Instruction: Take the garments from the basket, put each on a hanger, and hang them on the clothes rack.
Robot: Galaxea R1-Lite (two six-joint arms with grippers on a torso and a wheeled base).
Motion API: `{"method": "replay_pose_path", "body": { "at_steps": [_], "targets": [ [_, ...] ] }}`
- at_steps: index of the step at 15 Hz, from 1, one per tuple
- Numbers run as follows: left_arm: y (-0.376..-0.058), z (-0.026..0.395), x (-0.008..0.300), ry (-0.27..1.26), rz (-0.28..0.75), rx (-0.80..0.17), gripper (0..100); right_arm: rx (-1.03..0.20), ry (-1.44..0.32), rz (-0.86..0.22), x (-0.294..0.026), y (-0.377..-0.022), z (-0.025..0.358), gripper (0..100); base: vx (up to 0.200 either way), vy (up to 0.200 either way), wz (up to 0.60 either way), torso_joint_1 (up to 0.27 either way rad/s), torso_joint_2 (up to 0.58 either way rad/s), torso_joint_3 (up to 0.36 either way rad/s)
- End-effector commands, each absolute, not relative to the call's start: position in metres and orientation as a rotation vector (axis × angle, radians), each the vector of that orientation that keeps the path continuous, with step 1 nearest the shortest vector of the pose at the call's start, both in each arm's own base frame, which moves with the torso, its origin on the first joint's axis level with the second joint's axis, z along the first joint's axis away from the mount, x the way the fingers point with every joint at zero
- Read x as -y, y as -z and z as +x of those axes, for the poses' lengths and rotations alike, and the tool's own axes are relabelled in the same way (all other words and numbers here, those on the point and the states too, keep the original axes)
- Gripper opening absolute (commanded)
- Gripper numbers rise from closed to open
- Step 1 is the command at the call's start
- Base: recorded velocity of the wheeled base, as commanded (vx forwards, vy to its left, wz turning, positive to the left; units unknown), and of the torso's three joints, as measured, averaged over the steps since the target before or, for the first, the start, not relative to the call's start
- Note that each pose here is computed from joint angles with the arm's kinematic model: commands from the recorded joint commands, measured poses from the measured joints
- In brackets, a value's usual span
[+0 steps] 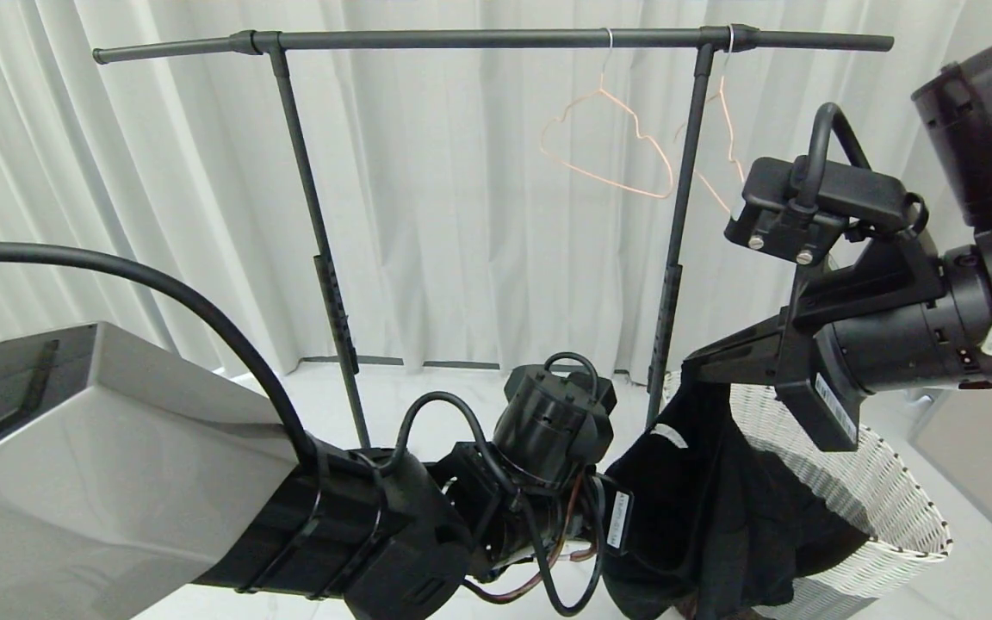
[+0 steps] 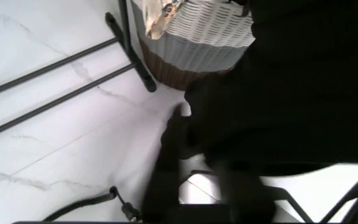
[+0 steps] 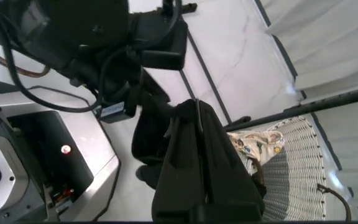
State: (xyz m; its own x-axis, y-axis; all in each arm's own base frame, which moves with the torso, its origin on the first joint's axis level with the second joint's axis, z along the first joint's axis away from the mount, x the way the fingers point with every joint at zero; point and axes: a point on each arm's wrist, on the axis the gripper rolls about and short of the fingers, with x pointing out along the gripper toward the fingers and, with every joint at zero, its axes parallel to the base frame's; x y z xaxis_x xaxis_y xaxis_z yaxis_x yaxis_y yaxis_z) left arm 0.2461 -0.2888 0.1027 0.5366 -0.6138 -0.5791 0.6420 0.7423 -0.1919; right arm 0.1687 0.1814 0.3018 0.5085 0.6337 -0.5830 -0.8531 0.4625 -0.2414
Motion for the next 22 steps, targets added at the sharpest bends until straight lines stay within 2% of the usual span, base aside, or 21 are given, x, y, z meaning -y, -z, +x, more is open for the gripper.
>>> {"method": "replay_pose_path", "body": {
  "at_steps": [1, 2, 4, 6, 8, 10, 12, 16, 17, 20, 22],
  "targets": [
    [-0.108, 0.242, 0.283, 0.714, 0.052, -0.656, 0, -0.484, -0.926, -0.557, -0.177, -0.293, 0.174, 0, 0.000, 0.000, 0.00, 0.000, 0.00, 0.000],
    [-0.113, 0.239, 0.278, 0.688, 0.054, -0.640, 0, -0.506, -0.907, -0.556, -0.174, -0.289, 0.178, 0, 0.000, 0.000, 0.00, 0.000, 0.00, 0.000],
    [-0.148, 0.231, 0.249, 0.686, 0.004, -0.572, 0, -0.533, -0.888, -0.554, -0.174, -0.282, 0.187, 0, 0.000, 0.000, 0.00, 0.000, 0.00, 0.000],
    [-0.183, 0.224, 0.215, 0.684, -0.047, -0.523, 0, -0.504, -0.894, -0.544, -0.185, -0.277, 0.197, 0, 0.000, 0.000, 0.00, 0.000, 0.00, 0.000],
    [-0.213, 0.209, 0.178, 0.624, -0.050, -0.557, 0, -0.459, -0.918, -0.511, -0.205, -0.271, 0.208, 0, 0.000, 0.000, 0.00, 0.000, 0.00, 0.000],
    [-0.242, 0.188, 0.147, 0.584, -0.059, -0.554, 0, -0.431, -0.946, -0.422, -0.233, -0.266, 0.211, 0, 0.000, 0.000, 0.00, 0.000, 0.00, 0.000],
    [-0.263, 0.171, 0.128, 0.567, -0.072, -0.536, 0, -0.405, -0.961, -0.366, -0.247, -0.266, 0.210, 0, 0.000, 0.000, 0.00, 0.000, 0.00, 0.000],
    [-0.281, 0.157, 0.118, 0.573, -0.060, -0.524, 0, -0.385, -0.921, -0.359, -0.236, -0.275, 0.207, 0, 0.000, 0.000, 0.00, 0.000, 0.00, 0.000],
    [-0.281, 0.158, 0.118, 0.584, -0.002, -0.506, 0, -0.395, -0.888, -0.368, -0.228, -0.277, 0.203, 0, 0.000, 0.000, 0.00, 0.000, 0.00, 0.000],
    [-0.277, 0.162, 0.122, 0.652, 0.267, -0.441, 0, -0.398, -0.866, -0.360, -0.199, -0.281, 0.184, 0, 0.000, 0.000, 0.00, 0.000, 0.00, 0.000],
    [-0.278, 0.167, 0.128, 0.682, 0.323, -0.423, 0, -0.378, -0.845, -0.345, -0.181, -0.287, 0.174, 0, 0.000, 0.000, 0.00, 0.000, 0.00, 0.000]
  ]
}}
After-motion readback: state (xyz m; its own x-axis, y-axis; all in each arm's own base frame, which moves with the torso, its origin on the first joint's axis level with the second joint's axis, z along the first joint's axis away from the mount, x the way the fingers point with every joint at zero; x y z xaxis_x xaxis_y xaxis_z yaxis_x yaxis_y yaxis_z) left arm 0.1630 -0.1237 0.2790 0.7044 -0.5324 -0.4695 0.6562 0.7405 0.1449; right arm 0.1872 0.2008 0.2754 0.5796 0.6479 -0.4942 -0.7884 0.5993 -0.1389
